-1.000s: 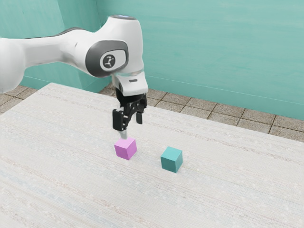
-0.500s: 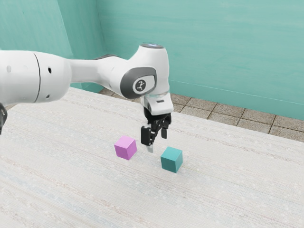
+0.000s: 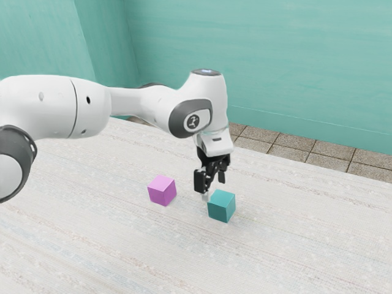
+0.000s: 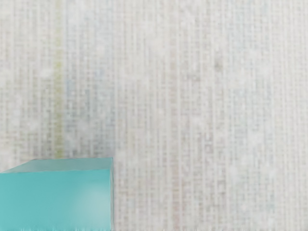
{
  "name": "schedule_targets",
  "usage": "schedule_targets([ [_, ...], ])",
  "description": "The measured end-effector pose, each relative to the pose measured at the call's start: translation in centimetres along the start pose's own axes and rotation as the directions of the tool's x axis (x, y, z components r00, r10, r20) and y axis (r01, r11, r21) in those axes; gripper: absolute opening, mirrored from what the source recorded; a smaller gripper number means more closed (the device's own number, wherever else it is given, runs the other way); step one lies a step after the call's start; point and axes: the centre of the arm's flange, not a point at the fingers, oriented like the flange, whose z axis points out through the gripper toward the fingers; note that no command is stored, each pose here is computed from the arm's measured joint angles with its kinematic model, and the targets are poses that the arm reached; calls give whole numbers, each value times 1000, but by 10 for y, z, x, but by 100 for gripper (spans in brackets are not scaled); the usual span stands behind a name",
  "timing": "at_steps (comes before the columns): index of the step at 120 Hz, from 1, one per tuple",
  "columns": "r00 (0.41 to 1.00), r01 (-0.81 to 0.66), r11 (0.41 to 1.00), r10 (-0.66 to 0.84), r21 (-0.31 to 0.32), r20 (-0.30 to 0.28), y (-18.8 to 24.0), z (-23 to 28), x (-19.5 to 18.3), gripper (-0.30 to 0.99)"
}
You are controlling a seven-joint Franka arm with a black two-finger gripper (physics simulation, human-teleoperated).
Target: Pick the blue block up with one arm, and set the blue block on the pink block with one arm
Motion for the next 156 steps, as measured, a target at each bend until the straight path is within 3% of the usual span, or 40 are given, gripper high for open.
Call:
schedule_targets([
  [38, 1000, 2, 1000, -2, 0, -10, -19, 14, -7, 69],
  [101, 1000, -16, 1000, 16, 15, 23, -52, 38, -22, 69],
  [156, 999, -36, 999, 36, -38, 12, -56, 83, -13, 69],
])
